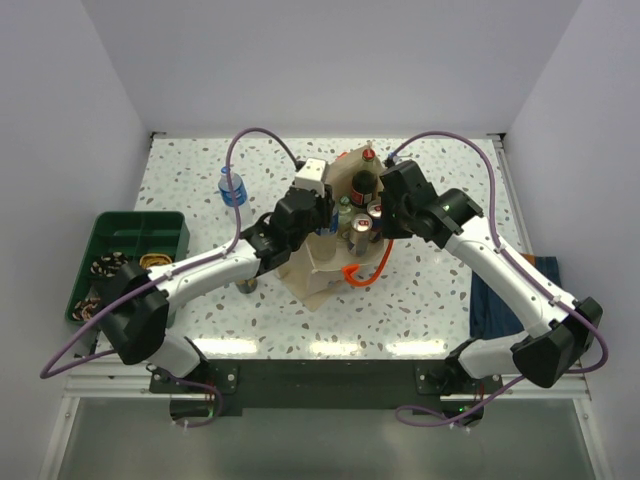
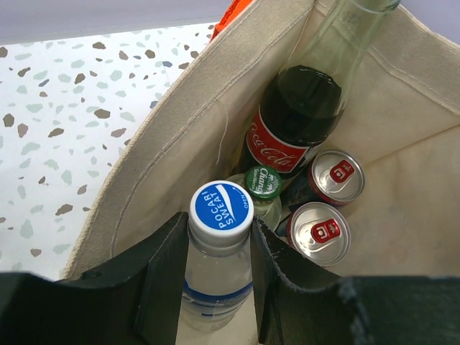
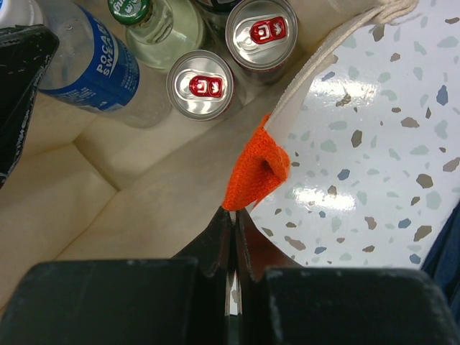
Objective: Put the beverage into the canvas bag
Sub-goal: Place the drink in the canvas bag.
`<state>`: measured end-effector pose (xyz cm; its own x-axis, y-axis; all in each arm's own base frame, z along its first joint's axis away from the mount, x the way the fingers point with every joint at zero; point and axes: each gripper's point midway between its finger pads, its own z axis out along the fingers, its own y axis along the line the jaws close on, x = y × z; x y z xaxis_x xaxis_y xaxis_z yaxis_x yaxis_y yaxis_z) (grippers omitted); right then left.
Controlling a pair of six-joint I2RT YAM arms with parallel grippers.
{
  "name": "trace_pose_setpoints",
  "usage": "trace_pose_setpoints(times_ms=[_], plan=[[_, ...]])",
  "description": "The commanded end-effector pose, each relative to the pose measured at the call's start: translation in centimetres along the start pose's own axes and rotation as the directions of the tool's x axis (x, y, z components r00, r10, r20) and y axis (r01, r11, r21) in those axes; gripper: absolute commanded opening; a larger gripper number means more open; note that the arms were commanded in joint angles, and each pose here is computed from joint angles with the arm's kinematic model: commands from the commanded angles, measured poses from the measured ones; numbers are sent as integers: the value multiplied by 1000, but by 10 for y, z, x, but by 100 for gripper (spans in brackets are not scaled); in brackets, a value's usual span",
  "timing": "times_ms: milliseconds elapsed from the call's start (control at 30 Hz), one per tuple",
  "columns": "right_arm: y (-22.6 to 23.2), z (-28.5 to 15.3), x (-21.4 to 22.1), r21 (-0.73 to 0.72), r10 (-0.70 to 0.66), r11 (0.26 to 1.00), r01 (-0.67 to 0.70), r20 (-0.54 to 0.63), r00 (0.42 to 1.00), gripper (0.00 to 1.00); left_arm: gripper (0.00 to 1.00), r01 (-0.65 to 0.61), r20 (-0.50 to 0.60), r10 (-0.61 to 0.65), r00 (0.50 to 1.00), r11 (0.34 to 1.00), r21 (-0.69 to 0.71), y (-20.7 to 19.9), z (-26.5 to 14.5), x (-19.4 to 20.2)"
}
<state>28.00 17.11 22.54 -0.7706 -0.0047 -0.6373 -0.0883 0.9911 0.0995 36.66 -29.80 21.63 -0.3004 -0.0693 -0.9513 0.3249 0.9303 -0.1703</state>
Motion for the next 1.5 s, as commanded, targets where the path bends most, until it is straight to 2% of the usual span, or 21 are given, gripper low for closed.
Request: trace_pose_setpoints(times_ms=[0, 600, 700, 733, 767, 833, 867, 933, 1167, 1467], plan=[[0, -2, 2, 3, -14, 1000, 14, -26, 1000, 0, 0, 126, 176, -127, 976, 992, 18, -7, -3, -50], [1, -3, 1, -9, -10, 1000, 9, -20, 1000, 0, 0, 125, 122, -119, 985, 991, -42, 7, -5, -25], [2, -3, 1, -12, -9, 1000, 9, -21, 1000, 0, 0, 110, 78, -103, 992, 990, -92, 12, -4, -24], [2, -3, 0, -13, -10, 1000, 10, -19, 1000, 0, 0, 85, 29, -82, 996, 989, -123, 16, -4, -14], [2, -3, 0, -14, -10, 1000, 10, -20, 1000, 0, 0, 88, 30, -85, 996, 988, -123, 13, -4, -23], [3, -3, 1, -16, -8, 1000, 8, -19, 1000, 0, 0, 52, -41, -58, 997, 989, -137, 15, -5, -13], [4, -2, 1, -20, -10, 1000, 9, -21, 1000, 0, 0, 59, -37, -64, 997, 990, -128, 10, -5, -22], [4, -2, 0, -19, -7, 1000, 7, -21, 1000, 0, 0, 40, -84, -50, 995, 992, -123, 7, -4, -17], [5, 0, 2, -25, -18, 1000, 17, -25, 1000, 0, 0, 47, -111, -60, 992, 991, -122, -2, 0, -32], [8, -2, -5, -36, -20, 999, 19, -11, 1000, 0, 0, 26, -166, -49, 985, 990, -140, 3, -1, -15]])
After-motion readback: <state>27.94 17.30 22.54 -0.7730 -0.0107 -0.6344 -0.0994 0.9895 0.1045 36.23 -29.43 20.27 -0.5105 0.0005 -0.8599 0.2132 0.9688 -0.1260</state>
